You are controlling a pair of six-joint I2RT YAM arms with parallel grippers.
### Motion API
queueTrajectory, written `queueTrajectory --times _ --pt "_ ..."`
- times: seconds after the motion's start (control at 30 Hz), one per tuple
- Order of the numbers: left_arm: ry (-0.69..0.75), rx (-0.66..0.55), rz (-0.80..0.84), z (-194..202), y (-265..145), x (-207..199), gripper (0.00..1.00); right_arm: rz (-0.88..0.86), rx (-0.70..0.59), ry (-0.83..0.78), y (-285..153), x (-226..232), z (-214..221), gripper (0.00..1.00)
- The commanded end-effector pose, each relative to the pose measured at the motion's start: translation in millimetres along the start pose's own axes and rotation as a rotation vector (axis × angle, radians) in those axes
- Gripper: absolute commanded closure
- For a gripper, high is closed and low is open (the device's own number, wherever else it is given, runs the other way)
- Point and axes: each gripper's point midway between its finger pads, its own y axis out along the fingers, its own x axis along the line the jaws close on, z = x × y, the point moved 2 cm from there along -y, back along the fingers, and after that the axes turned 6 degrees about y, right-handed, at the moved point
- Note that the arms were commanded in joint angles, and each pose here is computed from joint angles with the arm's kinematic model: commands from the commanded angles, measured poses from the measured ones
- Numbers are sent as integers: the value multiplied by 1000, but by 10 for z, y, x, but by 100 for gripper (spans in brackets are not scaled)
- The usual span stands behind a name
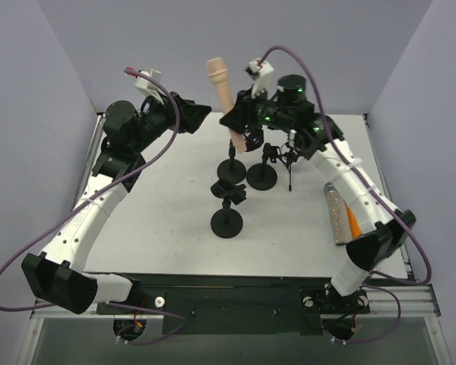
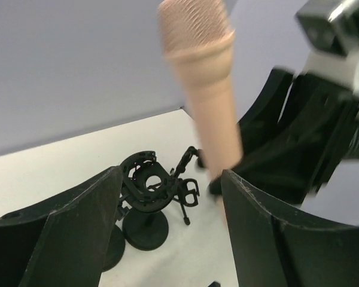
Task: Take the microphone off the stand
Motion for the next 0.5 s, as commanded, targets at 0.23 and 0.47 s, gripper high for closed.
queueTrajectory --times 0.23,0.47 --pt "294 -16 56 -87 -352 -97 23 629 -96 -66 -2458 -1001 -113 100" --pt "342 -13 5 -136 -328 15 25 1039 321 13 -3603 -1746 1139 100"
